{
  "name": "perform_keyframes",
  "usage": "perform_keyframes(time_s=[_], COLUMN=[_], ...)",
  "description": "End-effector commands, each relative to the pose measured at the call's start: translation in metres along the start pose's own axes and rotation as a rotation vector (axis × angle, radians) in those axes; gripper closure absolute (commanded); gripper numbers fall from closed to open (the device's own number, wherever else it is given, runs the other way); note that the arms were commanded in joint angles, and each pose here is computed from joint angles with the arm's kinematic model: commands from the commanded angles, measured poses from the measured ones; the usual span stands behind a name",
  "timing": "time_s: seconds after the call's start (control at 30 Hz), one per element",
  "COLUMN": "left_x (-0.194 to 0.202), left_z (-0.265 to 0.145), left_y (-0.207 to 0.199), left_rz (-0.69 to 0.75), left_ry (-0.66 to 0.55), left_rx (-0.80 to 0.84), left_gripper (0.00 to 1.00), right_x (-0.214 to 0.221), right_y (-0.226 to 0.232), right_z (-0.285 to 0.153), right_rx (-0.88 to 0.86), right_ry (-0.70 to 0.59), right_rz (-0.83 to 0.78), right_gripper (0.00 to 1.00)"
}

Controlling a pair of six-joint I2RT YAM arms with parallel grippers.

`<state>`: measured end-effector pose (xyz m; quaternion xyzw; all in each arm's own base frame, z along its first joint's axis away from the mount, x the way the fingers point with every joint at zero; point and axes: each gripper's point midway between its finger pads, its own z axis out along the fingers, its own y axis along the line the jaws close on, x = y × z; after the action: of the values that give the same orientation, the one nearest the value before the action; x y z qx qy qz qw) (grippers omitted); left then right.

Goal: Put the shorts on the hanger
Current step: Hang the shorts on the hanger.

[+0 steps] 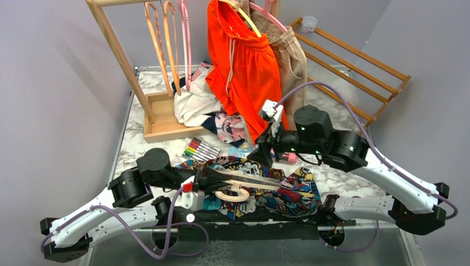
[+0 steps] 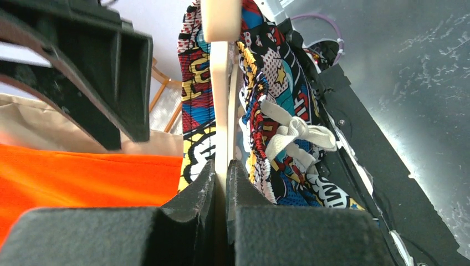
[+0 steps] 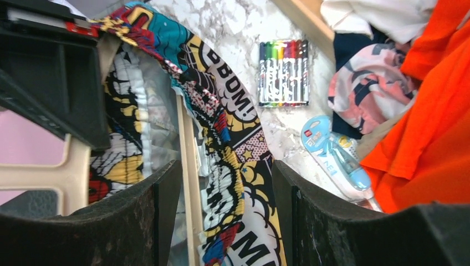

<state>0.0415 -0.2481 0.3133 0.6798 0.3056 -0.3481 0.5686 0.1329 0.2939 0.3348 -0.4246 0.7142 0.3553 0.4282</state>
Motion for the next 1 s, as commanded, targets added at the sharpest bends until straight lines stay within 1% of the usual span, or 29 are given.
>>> perform_keyframes(time_s=[0.0, 0.2, 0.4, 0.53, 0.6, 0.67, 0.7, 0.83, 0.93, 0.97], left_x=[-0.027, -0.034, -0.035, -0.037, -0.038, -0.039, -0.038, -0.036, -0.033, -0.032], left_z=[-0.007, -0.013, -0.018, -0.02, -0.021, -0.021, -0.021, -0.021, -0.02, -0.02], left_y=[0.002, 0.001, 0.0, 0.001, 0.002, 0.002, 0.002, 0.002, 0.005, 0.007], left_rz=[0.077, 0.089, 0.09, 0.093, 0.097, 0.097, 0.097, 0.092, 0.074, 0.06], left_ry=[-0.111, -0.131, -0.131, -0.135, -0.136, -0.135, -0.134, -0.125, -0.11, -0.105], left_rx=[-0.018, -0.027, -0.043, -0.048, -0.053, -0.056, -0.057, -0.061, -0.074, -0.079], left_gripper=[1.0, 1.0, 1.0, 1.0, 1.0, 1.0, 1.0, 1.0, 1.0, 1.0], right_x=[0.002, 0.02, 0.025, 0.037, 0.041, 0.041, 0.041, 0.034, 0.016, 0.008], right_y=[0.01, 0.013, 0.022, 0.02, 0.021, 0.023, 0.024, 0.027, 0.029, 0.029], right_z=[0.02, 0.042, 0.051, 0.057, 0.059, 0.06, 0.06, 0.059, 0.051, 0.047], right_rx=[-0.064, -0.096, -0.156, -0.153, -0.158, -0.17, -0.177, -0.194, -0.205, -0.205], right_ry=[0.038, 0.113, 0.145, 0.2, 0.216, 0.222, 0.225, 0.207, 0.154, 0.132], right_rz=[0.046, 0.082, 0.107, 0.12, 0.125, 0.127, 0.125, 0.116, 0.072, 0.053], right_gripper=[0.37, 0.37, 0.37, 0.4, 0.43, 0.48, 0.53, 0.77, 0.96, 0.99])
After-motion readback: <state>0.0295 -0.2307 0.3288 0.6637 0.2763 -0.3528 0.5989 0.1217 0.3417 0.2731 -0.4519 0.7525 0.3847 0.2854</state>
